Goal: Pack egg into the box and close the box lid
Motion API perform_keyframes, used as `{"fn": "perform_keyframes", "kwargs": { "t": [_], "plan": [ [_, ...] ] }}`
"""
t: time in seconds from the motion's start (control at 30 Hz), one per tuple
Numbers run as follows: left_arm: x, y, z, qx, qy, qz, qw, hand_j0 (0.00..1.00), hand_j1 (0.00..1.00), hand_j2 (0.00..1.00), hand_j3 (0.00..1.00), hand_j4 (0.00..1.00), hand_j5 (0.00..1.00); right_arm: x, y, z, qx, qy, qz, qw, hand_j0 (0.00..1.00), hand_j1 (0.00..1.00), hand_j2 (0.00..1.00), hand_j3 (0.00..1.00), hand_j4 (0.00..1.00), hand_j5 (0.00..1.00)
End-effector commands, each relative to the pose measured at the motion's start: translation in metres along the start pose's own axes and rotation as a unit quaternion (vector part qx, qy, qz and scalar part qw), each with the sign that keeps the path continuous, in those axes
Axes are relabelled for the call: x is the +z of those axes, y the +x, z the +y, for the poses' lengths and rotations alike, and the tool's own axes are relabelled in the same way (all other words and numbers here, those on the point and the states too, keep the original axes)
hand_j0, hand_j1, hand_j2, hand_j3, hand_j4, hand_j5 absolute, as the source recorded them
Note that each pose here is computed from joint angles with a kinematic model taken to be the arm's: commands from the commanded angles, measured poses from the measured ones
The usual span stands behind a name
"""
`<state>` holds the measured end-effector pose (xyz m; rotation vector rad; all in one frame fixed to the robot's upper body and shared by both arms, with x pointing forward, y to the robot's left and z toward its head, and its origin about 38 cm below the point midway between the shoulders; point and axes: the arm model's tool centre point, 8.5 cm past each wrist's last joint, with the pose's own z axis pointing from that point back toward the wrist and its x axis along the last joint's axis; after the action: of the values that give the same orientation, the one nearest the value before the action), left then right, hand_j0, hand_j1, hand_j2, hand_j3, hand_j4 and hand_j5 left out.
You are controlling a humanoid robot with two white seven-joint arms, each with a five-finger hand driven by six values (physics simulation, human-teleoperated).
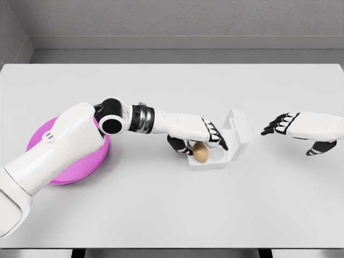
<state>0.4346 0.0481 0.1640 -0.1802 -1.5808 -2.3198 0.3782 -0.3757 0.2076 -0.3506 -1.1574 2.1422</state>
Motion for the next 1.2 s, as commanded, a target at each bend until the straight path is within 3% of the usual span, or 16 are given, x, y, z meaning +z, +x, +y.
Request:
{"fn": "perform_keyframes", "kwargs": {
  "t": [0.0,0.2,0.33,0.53,0.6,1.17],
  "plan": [
    [0.0,0.0,0.001,0.003,0.003,-0.001,1.0,1.0,1.0,1.0,1.0,1.0,1.0,0.0,0.001,-0.001,-0.001,-0.002,-0.001,1.0,1.0,1.0,1.0,1.0,1.0,1.0],
    [0.001,-0.001,0.001,0.004,0.004,0.0,1.0,1.0,1.0,1.0,1.0,1.0,1.0,0.0,0.001,-0.001,0.0,-0.002,-0.002,1.0,1.0,1.0,1.0,1.0,1.0,1.0],
    [0.003,-0.001,0.001,0.003,0.004,0.002,1.0,0.83,0.83,0.83,0.83,0.83,0.83,0.0,0.001,0.0,-0.002,0.0,-0.001,1.0,1.0,1.0,1.0,1.0,1.0,1.0],
    [0.005,-0.003,0.002,0.003,0.006,0.004,1.0,0.79,0.79,0.79,0.79,0.79,0.79,-0.001,0.002,0.001,-0.002,0.0,-0.003,1.0,1.0,1.0,1.0,1.0,1.0,1.0],
    [0.005,-0.003,0.002,0.003,0.006,0.004,1.0,0.68,0.68,0.68,0.68,0.68,0.68,-0.001,0.002,0.001,-0.002,0.001,-0.003,1.0,1.0,1.0,1.0,1.0,1.0,1.0],
    [0.023,-0.01,0.014,0.002,0.017,0.015,0.9998,0.68,0.68,0.68,0.68,0.68,0.68,-0.002,0.002,0.001,-0.003,0.0,-0.004,1.0,1.0,1.0,1.0,1.0,1.0,1.0]
  ]
}}
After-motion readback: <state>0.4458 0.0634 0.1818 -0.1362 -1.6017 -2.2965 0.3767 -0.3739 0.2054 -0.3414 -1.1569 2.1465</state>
